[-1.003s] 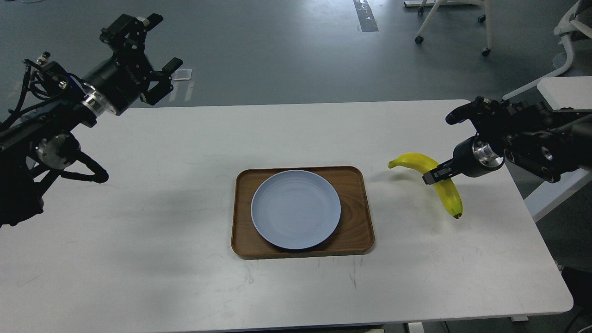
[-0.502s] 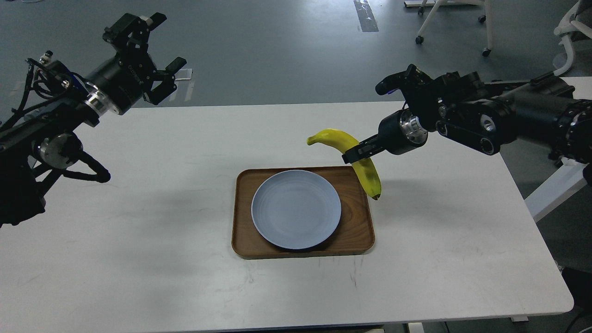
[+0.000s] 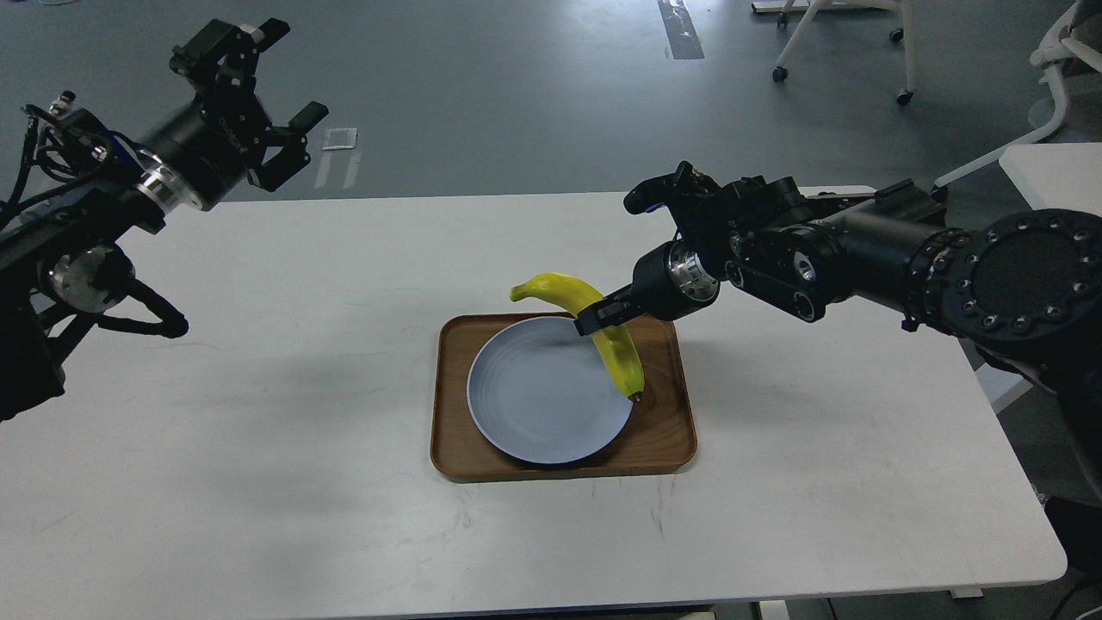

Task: Place banana on plate with both arms
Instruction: 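Lower the banana onto the plate, open the right gripper, withdraw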

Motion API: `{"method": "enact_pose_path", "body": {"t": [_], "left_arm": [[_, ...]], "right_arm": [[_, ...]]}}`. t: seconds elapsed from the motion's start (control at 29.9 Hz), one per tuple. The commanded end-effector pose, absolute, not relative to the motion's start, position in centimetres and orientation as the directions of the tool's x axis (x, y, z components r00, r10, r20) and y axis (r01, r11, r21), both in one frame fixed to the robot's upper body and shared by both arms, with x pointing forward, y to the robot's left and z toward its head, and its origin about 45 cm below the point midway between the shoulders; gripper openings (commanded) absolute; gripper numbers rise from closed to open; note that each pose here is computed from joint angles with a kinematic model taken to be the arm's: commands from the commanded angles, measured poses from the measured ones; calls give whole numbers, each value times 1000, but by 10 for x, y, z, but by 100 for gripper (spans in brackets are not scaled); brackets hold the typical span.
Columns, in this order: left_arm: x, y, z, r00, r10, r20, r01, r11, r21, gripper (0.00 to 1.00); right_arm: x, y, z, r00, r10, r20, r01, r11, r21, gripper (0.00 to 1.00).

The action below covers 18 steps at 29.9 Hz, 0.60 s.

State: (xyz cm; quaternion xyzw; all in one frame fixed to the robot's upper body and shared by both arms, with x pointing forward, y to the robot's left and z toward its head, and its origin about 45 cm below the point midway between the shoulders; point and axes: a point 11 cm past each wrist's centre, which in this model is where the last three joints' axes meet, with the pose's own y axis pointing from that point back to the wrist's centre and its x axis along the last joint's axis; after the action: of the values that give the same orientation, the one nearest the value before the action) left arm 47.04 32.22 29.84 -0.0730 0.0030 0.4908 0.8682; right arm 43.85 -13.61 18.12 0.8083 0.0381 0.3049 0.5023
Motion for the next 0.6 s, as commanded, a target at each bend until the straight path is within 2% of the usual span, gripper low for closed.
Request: {"method": "enact_pose_path", "body": {"t": [0.0, 0.43, 0.57], "left_arm": [[470, 324, 299, 515, 854, -76, -854, 504, -125, 98], [470, 327, 300, 507, 858, -85, -859, 495, -135, 98], [469, 333, 301, 498, 863, -78, -864, 487, -131, 98]], "right_arm": [[438, -139, 177, 816, 364, 449, -244, -488, 838, 25], [434, -131, 176, 855, 270, 442, -239, -552, 799, 25], [427, -128, 171, 863, 275, 425, -217, -559, 801, 30]]}}
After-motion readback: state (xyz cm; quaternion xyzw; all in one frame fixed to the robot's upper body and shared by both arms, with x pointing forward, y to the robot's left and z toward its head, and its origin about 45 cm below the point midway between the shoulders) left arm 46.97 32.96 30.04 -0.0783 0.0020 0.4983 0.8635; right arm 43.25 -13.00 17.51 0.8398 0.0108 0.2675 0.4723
